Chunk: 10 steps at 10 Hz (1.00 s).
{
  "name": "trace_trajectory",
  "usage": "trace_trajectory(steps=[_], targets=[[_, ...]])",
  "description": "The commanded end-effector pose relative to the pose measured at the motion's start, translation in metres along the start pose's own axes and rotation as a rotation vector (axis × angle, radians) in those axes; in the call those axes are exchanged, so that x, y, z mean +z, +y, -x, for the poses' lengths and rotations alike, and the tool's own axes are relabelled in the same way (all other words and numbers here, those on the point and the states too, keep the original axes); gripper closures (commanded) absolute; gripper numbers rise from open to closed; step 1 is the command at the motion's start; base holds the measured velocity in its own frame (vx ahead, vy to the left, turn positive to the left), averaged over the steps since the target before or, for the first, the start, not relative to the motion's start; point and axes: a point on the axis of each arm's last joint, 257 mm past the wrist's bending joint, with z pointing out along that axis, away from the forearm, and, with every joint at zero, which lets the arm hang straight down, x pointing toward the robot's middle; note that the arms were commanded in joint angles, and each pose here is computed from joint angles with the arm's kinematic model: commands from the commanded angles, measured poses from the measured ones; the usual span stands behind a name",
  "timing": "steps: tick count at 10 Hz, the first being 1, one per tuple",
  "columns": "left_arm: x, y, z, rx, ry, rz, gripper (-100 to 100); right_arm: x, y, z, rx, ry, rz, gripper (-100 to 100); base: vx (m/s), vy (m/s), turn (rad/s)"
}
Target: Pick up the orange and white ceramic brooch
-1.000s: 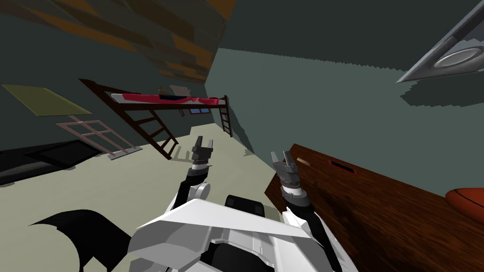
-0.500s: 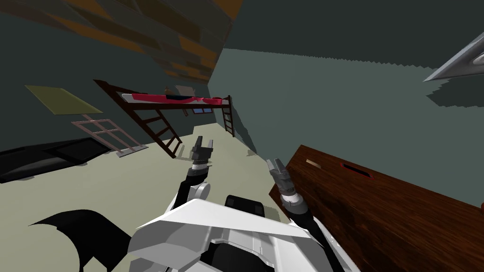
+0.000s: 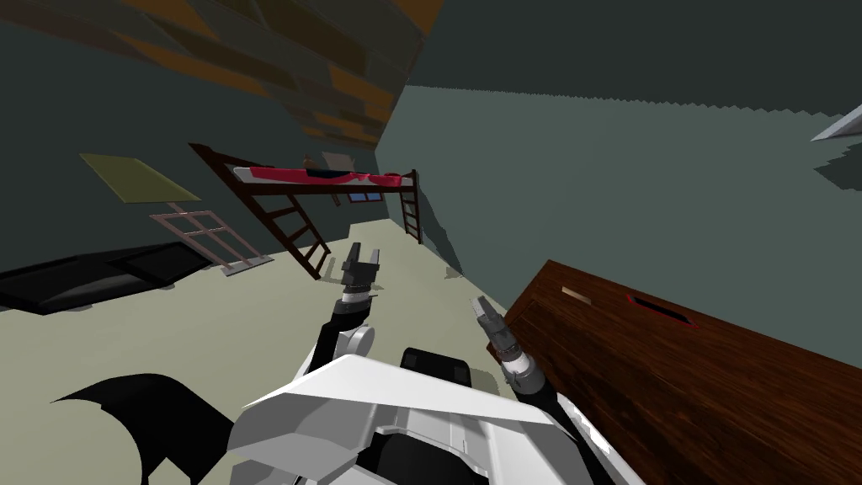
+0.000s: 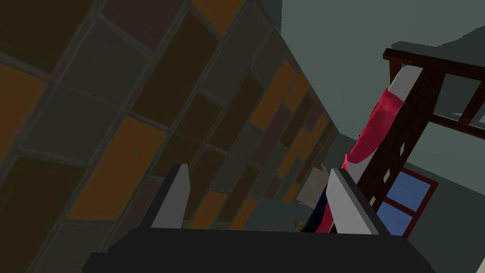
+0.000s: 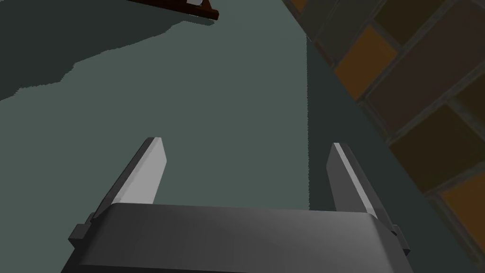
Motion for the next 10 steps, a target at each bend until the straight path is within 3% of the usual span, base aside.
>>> trace_trajectory(steps=[1, 2, 3, 5, 8, 10], targets=[[0.000, 0.000, 0.000, 0.000, 0.000, 0.000, 0, -0.015, -0.024, -0.007, -0.025, 0.055, -0.065, -100, 0.004, 0.146, 0.082], [0.000, 0.000, 0.000, 0.000, 0.000, 0.000, 0, -0.020, -0.028, -0.007, -0.039, 0.083, -0.082, -100, 0.005, 0.119, 0.039], [0.000, 0.000, 0.000, 0.000, 0.000, 0.000, 0, -0.036, -0.050, -0.013, -0.061, 0.121, -0.137, -100, 0.005, 0.130, 0.100], [0.000, 0.000, 0.000, 0.000, 0.000, 0.000, 0, -0.043, -0.053, -0.012, -0.079, 0.156, -0.155, -100, 0.006, 0.074, 0.012], [0.000, 0.000, 0.000, 0.000, 0.000, 0.000, 0, -0.086, -0.094, -0.013, -0.151, 0.269, -0.279, -100, 0.007, 0.091, 0.081], [0.000, 0.000, 0.000, 0.000, 0.000, 0.000, 0, -0.095, -0.097, -0.010, -0.172, 0.305, -0.302, -100, 0.006, 0.059, 0.018]])
